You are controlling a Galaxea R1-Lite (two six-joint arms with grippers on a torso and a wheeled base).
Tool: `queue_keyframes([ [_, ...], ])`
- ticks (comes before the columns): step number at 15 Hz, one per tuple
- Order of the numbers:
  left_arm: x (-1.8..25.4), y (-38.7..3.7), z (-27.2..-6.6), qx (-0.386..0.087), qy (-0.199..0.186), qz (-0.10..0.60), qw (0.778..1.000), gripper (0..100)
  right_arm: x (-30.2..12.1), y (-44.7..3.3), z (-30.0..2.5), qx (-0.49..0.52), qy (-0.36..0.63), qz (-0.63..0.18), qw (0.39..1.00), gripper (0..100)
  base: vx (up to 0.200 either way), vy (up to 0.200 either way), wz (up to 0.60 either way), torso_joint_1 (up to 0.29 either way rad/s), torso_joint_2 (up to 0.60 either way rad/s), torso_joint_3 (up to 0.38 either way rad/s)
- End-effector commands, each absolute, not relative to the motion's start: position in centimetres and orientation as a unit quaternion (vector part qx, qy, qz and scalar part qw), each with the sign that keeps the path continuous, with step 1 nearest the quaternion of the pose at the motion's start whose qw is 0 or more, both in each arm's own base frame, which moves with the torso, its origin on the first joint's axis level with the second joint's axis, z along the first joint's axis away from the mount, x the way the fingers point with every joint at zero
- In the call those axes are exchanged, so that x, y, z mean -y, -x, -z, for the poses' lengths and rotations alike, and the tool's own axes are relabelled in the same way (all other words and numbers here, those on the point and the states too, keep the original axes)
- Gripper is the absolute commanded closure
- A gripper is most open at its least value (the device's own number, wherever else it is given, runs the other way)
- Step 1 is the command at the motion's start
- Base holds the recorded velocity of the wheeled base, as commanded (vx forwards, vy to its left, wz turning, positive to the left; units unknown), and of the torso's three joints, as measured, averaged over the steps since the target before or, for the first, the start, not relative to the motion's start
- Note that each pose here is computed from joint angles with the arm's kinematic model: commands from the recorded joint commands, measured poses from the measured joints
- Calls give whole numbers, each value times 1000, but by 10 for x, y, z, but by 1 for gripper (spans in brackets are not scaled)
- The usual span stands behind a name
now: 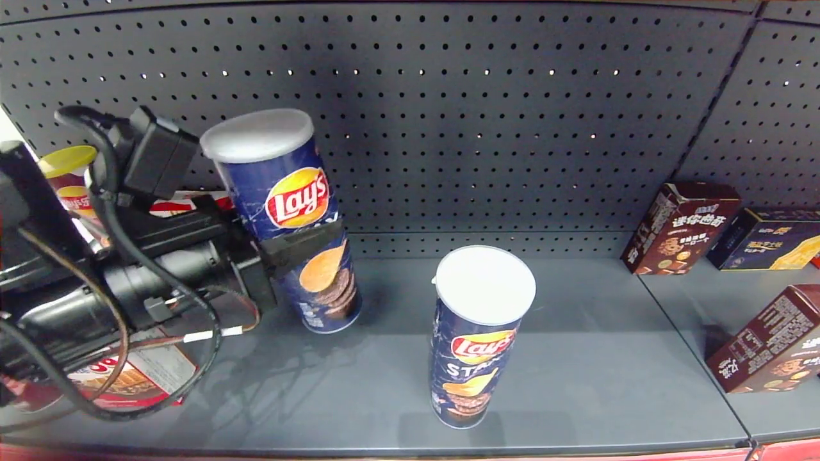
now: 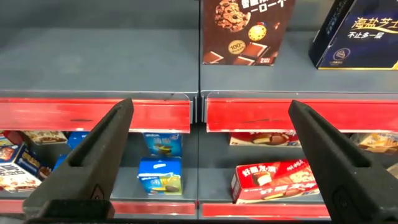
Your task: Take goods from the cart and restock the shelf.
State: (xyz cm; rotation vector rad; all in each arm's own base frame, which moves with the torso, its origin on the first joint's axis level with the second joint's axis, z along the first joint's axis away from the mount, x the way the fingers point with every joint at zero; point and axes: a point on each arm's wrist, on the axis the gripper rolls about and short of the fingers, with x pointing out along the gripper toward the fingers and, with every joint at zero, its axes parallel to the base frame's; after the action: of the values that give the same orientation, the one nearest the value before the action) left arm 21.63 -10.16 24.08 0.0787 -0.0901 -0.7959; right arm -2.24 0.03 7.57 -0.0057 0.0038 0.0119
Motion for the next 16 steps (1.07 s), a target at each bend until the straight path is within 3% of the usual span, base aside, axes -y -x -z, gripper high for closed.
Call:
queue_keyframes([
  [1, 130, -245, -242, 42, -43, 412, 909, 100, 0, 22, -76, -2, 3, -6, 1000, 0, 0, 0, 0, 0, 0, 0],
  [3, 141, -261, -229, 25, -56, 422, 905, 100, 0, 22, -76, -2, 3, -6, 1000, 0, 0, 0, 0, 0, 0, 0],
  [6, 152, -275, -210, 4, -58, 490, 870, 100, 0, 22, -76, -2, 3, -6, 1000, 0, 0, 0, 0, 0, 0, 0],
  [16, 178, -326, -192, -2, -57, 491, 869, 100, 0, 22, -76, -2, 3, -6, 1000, 0, 0, 0, 0, 0, 0, 0],
])
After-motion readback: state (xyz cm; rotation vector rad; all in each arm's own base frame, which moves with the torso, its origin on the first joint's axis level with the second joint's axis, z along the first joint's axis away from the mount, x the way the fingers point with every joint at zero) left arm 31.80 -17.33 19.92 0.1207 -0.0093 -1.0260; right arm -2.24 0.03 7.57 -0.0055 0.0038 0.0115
